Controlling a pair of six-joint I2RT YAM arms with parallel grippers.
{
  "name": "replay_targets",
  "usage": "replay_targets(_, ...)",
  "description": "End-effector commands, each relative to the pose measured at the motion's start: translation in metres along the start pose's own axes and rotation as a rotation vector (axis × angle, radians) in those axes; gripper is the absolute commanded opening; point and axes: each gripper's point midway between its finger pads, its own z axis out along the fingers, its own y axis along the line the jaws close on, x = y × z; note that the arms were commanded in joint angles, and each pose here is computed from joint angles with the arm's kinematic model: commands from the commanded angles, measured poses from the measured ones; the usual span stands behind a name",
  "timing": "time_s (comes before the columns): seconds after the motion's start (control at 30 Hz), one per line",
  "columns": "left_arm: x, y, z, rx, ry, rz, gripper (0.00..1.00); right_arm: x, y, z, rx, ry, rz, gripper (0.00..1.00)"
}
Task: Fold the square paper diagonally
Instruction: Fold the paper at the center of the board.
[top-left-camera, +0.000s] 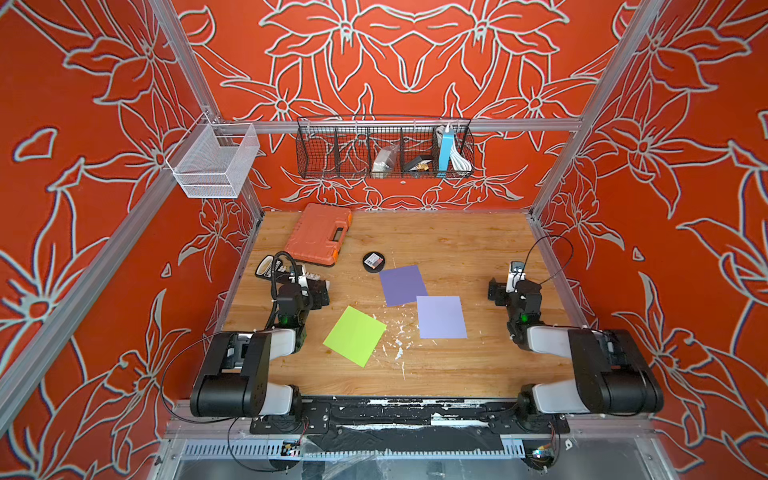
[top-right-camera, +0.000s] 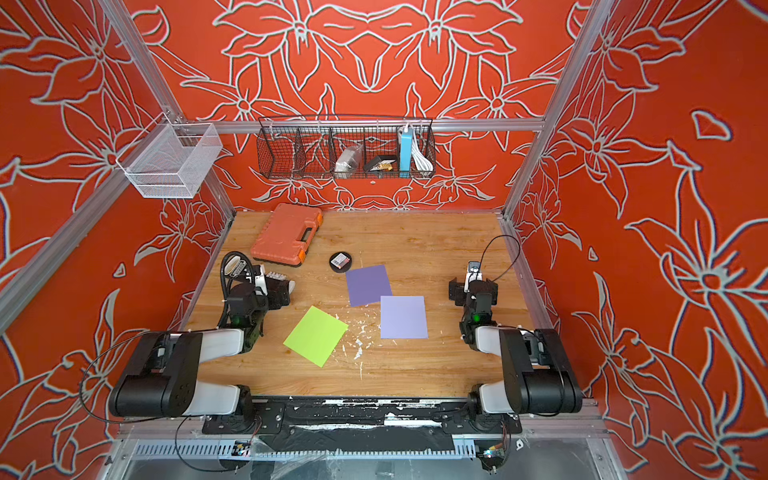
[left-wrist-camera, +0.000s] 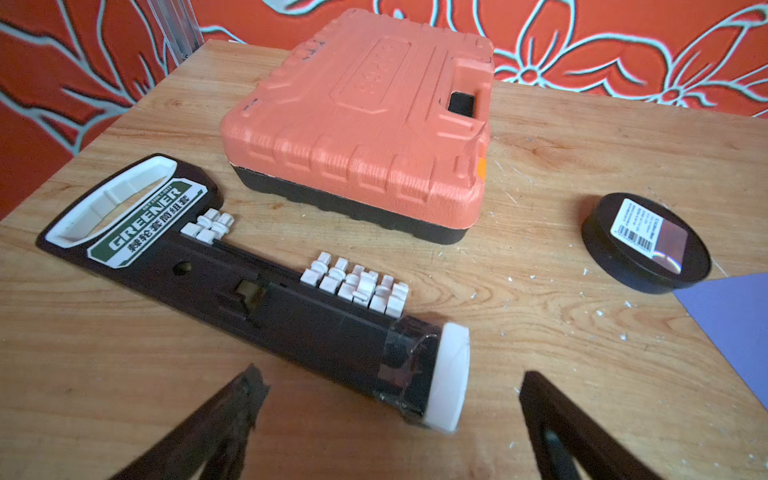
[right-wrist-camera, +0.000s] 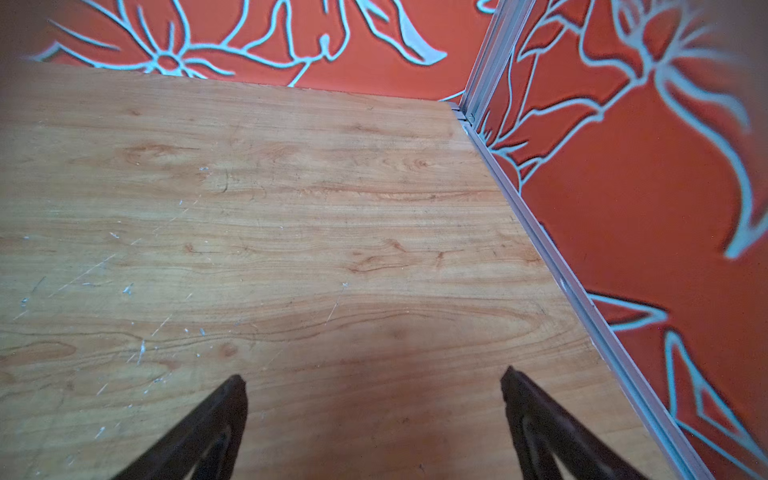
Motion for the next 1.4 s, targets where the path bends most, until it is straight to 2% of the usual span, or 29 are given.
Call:
replay_targets(0.0, -0.006, -0.003, 0.003, 0.010, -0.012, 0.022, 0.98, -0.003, -0.003, 0.000, 0.019, -0.012, 0.011, 0.98)
replay_targets(0.43, -0.006, -0.003, 0.002, 0.011, -0.012, 0.022, 0.98, -0.003, -0.003, 0.000, 0.018, -0.012, 0.010, 0.98)
replay_targets(0.5, -0.009, -0.002, 0.003, 0.003, -0.010, 0.019, 0.97, -0.005, -0.005, -0.001, 0.028, -0.023, 0.017, 0.92)
replay_targets(0.6, -0.024, 0.000, -0.004, -0.023, 0.001, 0.016, 0.85, -0.018, -0.014, -0.011, 0.064, -0.025, 0.030, 0.86)
replay_targets(0.73, -0.048, 0.003, -0.026, -0.149, -0.039, 0.038, 0.82, -0.039, -0.009, -0.032, -0.015, 0.083, 0.077, 0.74)
replay_targets(0.8, -0.059, 0.000, -0.038, -0.159, -0.029, -0.019, 0.80, -0.045, -0.003, -0.045, -0.062, 0.127, 0.147, 0.69)
replay_targets(0.97, -0.068, -0.032, -0.058, -0.073, 0.039, -0.138, 0.71, -0.049, 0.027, -0.074, -0.253, 0.195, 0.304, 0.61)
replay_targets(1.03, -0.063, -0.051, -0.063, 0.001, 0.082, -0.182, 0.68, -0.046, 0.042, -0.084, -0.344, 0.253, 0.331, 0.65)
replay_targets(1.1, -0.057, -0.069, -0.065, 0.071, 0.118, -0.213, 0.67, -0.038, 0.057, -0.092, -0.426, 0.329, 0.370, 0.64)
replay_targets(1.23, -0.041, -0.113, -0.067, 0.245, 0.232, -0.295, 0.66, -0.017, 0.089, -0.111, -0.601, 0.496, 0.422, 0.49)
replay_targets(1.37, -0.026, -0.168, -0.071, 0.429, 0.330, -0.253, 0.61, 0.003, 0.096, -0.122, -0.634, 0.595, 0.406, 0.47)
